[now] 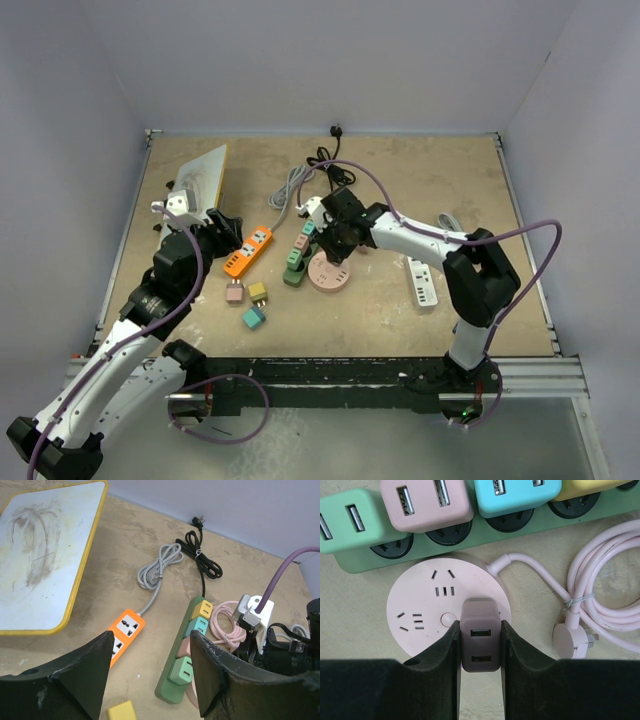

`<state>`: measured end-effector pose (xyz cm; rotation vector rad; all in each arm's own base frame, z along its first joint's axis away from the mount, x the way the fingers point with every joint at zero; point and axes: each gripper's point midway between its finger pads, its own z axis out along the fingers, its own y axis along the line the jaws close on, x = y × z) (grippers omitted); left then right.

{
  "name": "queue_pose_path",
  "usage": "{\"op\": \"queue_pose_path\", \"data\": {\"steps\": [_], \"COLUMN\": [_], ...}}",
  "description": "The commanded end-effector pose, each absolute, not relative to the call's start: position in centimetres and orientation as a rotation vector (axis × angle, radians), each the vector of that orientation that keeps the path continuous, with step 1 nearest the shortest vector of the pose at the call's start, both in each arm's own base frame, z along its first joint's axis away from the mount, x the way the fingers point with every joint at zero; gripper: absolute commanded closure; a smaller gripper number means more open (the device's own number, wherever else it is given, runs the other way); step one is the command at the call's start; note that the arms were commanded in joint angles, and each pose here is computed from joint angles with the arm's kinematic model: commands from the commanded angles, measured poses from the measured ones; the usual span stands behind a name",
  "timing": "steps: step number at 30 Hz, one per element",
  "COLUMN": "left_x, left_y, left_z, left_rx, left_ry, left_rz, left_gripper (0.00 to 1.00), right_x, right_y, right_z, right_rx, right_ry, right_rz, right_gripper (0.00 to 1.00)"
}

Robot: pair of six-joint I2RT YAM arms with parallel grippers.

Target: Insert the plug

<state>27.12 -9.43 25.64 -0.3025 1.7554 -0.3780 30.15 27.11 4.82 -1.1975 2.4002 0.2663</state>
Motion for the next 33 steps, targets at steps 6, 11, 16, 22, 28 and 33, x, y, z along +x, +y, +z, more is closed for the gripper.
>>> {"op": "queue_pose_path", "data": {"steps": [6,11,16,22,28,33], "left_x": [27.1,27.1,27.0,26.9,26.7,26.7], "left_y": [-9.3,-9.3,-9.3,-9.5,-9.6,-9.6], "left_z": [26.9,27.0,27.1,27.2,27.4,27.5], "left_rx": [-0.322,-0.321,-0.321,-0.319,-0.322,-0.321], "left_ry": [1.706,1.705,1.702,1.698,1.69,1.689], "left_rz": [-0.402,-0.406,-0.412,-0.428,-0.447,-0.45], "left_gripper": [0.41,0.41,0.41,0.41,0.41,0.41], "right_x": [28.0,29.7,29.6,29.3,29.3,29.6], "right_y": [25.0,28.5,28.8,25.0,20.5,21.2], "right_z": [0.7,6.1,4.6,3.4,5.1,4.3], "right_rx": [-1.215,-1.018,-0.858,-0.573,-0.118,-0.072], "right_ry": [2.525,2.389,2.444,2.516,2.519,2.545], "right_rz": [0.181,0.371,0.401,0.144,-0.072,-0.057], "right_gripper": [1.0,0.83,0.91,0.98,0.97,0.92]}}
